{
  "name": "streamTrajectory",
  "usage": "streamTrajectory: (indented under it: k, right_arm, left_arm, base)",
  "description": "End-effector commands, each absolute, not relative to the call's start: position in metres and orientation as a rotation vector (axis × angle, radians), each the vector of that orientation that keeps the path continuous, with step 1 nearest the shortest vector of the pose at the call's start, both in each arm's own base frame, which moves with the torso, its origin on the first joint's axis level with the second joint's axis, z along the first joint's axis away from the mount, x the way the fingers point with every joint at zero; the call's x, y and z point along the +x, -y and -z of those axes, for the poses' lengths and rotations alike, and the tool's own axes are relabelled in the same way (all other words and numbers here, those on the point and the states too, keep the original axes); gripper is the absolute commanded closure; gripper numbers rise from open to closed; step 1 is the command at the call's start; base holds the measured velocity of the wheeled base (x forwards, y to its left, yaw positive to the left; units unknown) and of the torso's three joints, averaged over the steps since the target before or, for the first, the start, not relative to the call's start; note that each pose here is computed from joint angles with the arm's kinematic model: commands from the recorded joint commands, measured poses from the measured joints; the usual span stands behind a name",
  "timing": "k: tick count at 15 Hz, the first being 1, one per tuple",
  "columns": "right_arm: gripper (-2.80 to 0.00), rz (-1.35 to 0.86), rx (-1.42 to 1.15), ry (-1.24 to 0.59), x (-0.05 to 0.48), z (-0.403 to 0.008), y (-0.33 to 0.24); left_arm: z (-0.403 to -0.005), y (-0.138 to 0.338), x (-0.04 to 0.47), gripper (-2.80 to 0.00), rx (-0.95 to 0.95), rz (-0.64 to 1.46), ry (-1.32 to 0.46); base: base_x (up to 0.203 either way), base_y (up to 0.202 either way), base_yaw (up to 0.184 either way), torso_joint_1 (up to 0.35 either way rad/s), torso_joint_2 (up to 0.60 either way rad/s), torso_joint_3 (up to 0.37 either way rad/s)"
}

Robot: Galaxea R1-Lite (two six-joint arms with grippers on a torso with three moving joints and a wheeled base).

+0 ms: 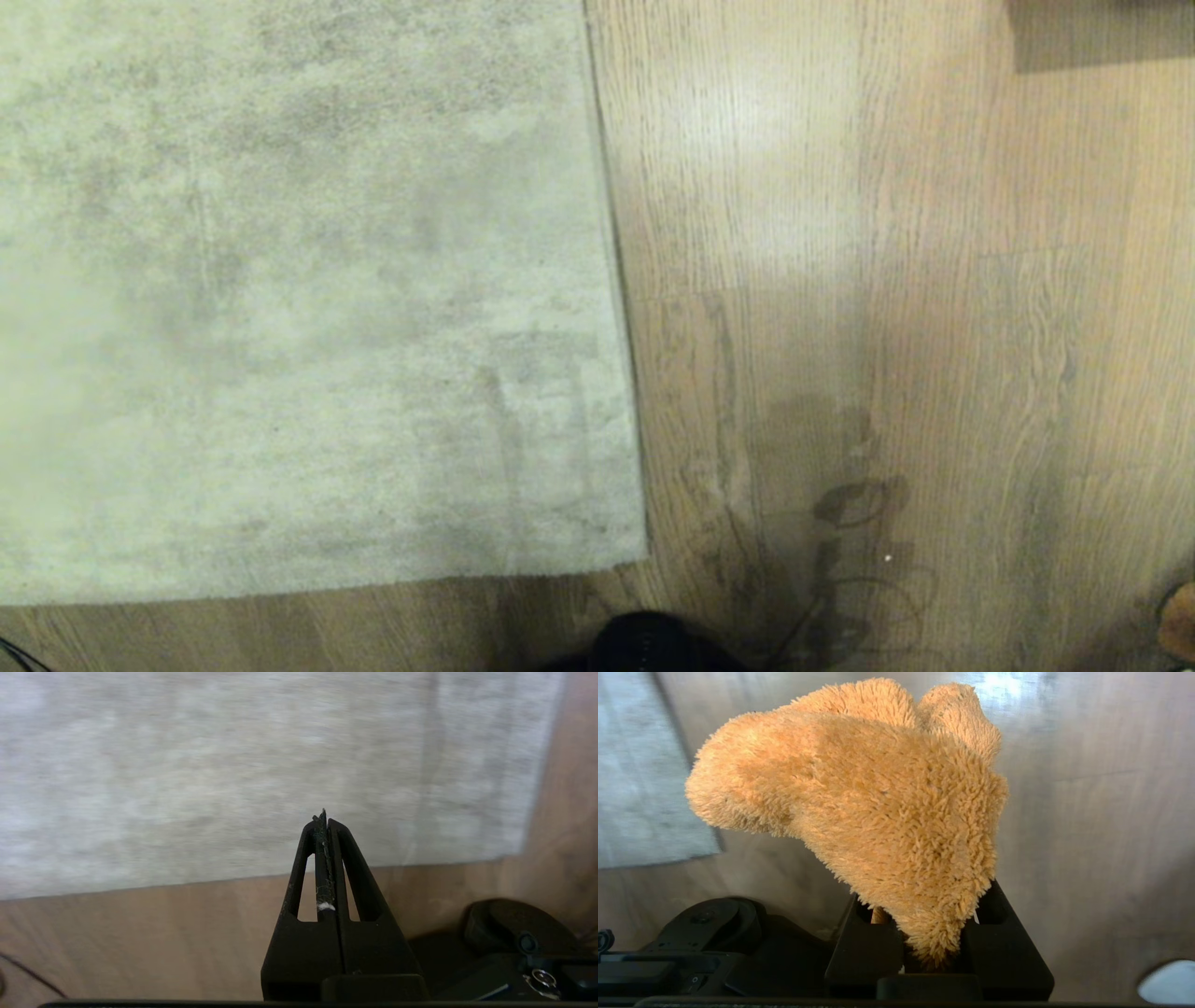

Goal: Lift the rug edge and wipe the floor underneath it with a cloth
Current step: Put down the rag

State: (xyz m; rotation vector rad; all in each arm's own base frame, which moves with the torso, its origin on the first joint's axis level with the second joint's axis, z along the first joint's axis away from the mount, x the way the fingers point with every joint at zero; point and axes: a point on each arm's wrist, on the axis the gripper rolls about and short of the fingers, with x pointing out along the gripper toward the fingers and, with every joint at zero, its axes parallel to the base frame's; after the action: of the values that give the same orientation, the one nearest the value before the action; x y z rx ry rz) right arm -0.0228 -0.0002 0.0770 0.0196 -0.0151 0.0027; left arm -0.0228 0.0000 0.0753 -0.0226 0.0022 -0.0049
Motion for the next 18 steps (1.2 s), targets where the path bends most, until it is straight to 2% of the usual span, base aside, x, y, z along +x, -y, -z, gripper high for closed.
streamTrajectory:
  k: [1,11,18]
  right_arm:
    - [0.00,-0.003,0.020,0.017,-0.0228,-0.0772,0.0002]
    - [0.00,-0.003,0.020,0.016,-0.0228,-0.0771,0.0002]
    - [0.00,-0.003,0.020,0.015,-0.0228,-0.0771,0.0002]
  left_arm:
    - [-0.0753,0.0000,-0.0227,0.00,-0.023,0.005,-0.003]
    - [-0.0752,-0.0001,-0.0228,0.00,-0.023,0.003,-0.003]
    - [-0.0752,0.0000,-0.0227,0.00,-0.023,0.004,-0.005]
  base:
    - [0.000,-0.193,0.000,-0.001,0.01,0.006]
    - [0.000,-0.185,0.000,0.003,0.00,0.002]
    - [0.000,-0.008,0.000,0.000,0.00,0.001]
